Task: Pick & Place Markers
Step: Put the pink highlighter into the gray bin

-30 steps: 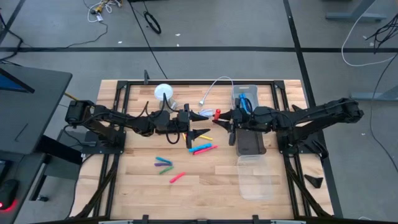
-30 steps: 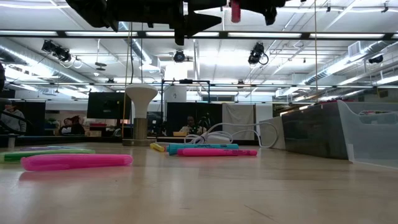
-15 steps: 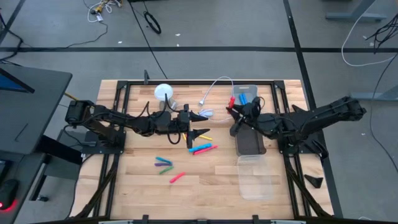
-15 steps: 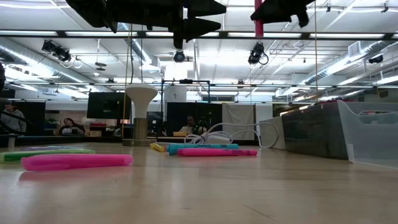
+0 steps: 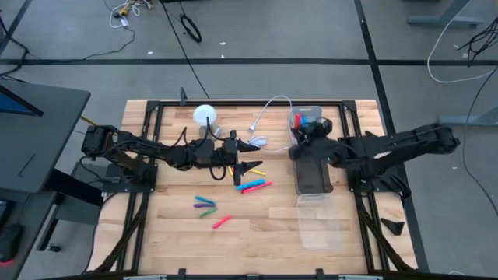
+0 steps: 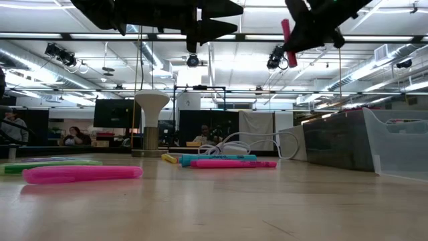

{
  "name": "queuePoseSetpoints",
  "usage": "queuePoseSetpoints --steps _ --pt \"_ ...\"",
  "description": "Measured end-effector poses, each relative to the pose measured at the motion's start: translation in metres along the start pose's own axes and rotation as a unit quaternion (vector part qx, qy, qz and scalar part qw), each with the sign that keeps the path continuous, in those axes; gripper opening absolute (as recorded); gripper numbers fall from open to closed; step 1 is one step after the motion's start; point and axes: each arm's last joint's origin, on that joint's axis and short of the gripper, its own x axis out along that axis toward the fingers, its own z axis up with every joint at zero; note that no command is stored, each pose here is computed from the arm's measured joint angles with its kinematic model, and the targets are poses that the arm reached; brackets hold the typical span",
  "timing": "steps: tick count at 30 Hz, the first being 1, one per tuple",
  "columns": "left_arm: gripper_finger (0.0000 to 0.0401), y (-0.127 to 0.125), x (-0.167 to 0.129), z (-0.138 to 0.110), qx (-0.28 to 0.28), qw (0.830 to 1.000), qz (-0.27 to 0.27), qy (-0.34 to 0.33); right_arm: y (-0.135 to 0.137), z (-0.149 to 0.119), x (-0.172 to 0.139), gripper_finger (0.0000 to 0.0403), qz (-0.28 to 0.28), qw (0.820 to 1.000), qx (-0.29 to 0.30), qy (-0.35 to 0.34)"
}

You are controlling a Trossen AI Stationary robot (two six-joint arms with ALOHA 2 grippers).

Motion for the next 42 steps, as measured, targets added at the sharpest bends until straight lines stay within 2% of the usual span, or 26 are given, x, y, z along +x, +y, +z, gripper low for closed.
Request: queuePoseSetpoints --steps 4,13,21,25,34,42 --pt "0.0238 0.0 0.0 0.0 -0.001 1.0 0.0 -0.001 -0.014 0.004 0.018 0.0056 0.005 0.999 0.031 0.034" --pt "0.0238 0.0 0.0 0.0 -0.001 1.0 0.0 -0.001 -0.052 0.008 0.047 0.0056 -0.031 0.992 0.074 0.093" --pt "0.0238 0.0 0.0 0.0 -0.001 1.0 0.0 -0.002 -0.082 0.02 0.063 0.0056 -0.086 0.978 0.098 0.162" --pt "0.0238 0.0 0.0 0.001 -0.002 1.0 0.0 -0.003 -0.095 0.031 0.071 0.0056 -0.094 0.968 0.114 0.201" --pt "0.0238 0.001 0.0 0.001 -0.004 1.0 0.001 -0.003 -0.12 0.035 0.096 0.0056 -0.109 0.937 0.148 0.297" --pt "0.0238 0.001 0.0 0.001 -0.004 1.0 0.001 -0.003 -0.144 0.031 0.115 0.0056 -0.15 0.893 0.164 0.391"
